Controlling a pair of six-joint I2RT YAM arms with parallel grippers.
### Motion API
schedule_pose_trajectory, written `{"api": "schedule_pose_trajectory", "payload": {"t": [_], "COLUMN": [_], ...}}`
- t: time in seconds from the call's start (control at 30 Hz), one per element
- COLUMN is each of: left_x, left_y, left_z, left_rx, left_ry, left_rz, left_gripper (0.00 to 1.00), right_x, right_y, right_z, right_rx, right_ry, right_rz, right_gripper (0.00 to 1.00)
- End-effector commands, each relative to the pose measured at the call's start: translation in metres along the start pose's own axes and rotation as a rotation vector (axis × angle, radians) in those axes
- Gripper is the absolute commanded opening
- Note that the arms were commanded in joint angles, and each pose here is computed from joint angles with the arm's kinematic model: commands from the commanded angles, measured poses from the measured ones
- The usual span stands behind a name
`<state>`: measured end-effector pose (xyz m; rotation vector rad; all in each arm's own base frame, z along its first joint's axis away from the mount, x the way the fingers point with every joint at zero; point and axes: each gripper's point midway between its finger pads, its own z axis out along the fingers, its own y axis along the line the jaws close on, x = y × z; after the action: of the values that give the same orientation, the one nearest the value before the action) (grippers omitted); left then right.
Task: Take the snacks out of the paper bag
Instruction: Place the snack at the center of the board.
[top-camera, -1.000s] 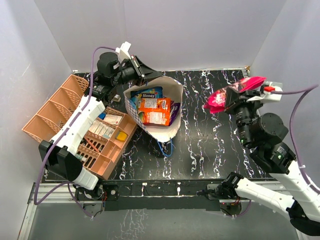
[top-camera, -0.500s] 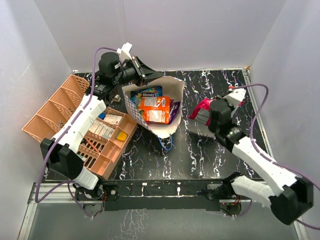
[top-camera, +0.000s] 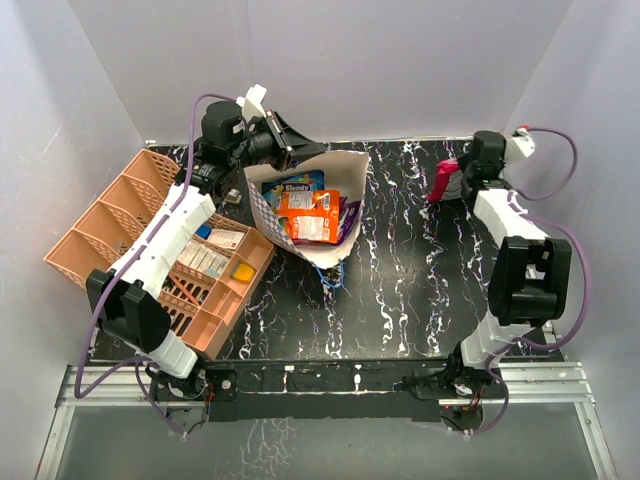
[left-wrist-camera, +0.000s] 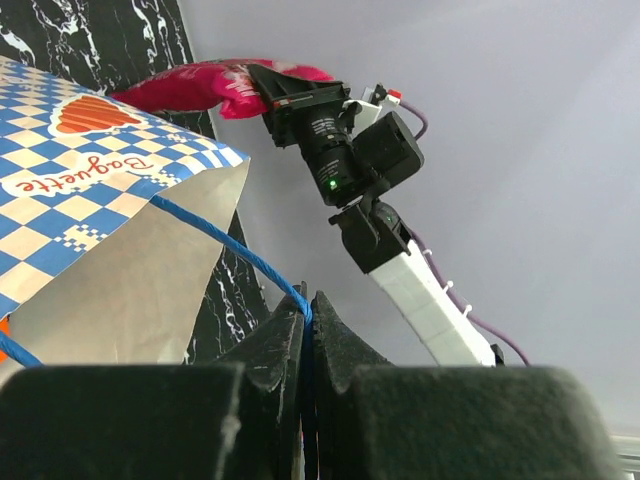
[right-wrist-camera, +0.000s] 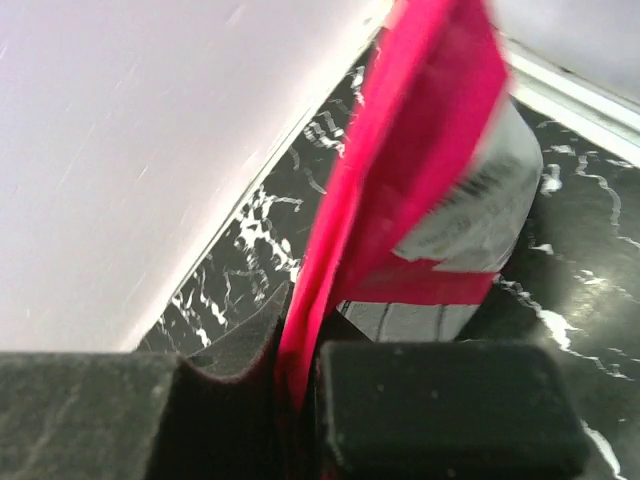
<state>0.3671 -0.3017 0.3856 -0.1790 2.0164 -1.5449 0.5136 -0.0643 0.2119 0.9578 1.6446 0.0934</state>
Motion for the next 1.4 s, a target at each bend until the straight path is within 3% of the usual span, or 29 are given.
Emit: {"api": "schedule_pose_trajectory", "payload": {"t": [0.0,0.17,0.3,0.47,0.73,0.9,1.13,1.3,1.37], "left_x": [-0.001,0.003,0.008,0.012,0.015,0.019,0.029,0.043,0.047], "left_y": [-0.03,-0.033,-0.036,-0.037,-0.045,-0.046,-0.056,-0.056,-0.054], "left_z": [-0.013,-0.017,-0.018,-0.022,-0.03,-0.033,-0.041,-0.046,-0.048], "left_rx": [0.069,0.093,0.122,0.135,0.163,0.166,0.199,0.211,0.215], "left_ry": [0.002,0.012,0.03,0.032,0.029,0.046,0.071,0.08,0.078], "left_rz": [0.028,0.022,0.006,0.006,0.009,0.014,0.08,0.107,0.103], "left_gripper": [0.0,0.0,0.0,0.0,0.0,0.0,0.0,0.0,0.0], "right_x": [-0.033,0.019,0.058,0.076,0.07,0.065,0.018,-0.002,0.006], "right_y": [-0.022,-0.124,-0.191,-0.236,-0.231,-0.226,-0.18,-0.108,-0.053], "right_z": [0.005,-0.019,-0.058,-0.107,-0.136,-0.146,-0.143,-0.15,-0.158], "right_rx": [-0.018,0.158,0.295,0.378,0.336,0.333,0.272,0.028,-0.181], "right_ry": [-0.014,0.083,0.142,0.132,0.146,0.167,0.185,0.206,0.246], "right_rz": [0.247,0.28,0.231,0.201,0.161,0.146,0.076,0.108,0.038], "right_gripper": [0.07,0.09,0.24,0.44,0.82,0.88,0.98,0.98,0.98]}}
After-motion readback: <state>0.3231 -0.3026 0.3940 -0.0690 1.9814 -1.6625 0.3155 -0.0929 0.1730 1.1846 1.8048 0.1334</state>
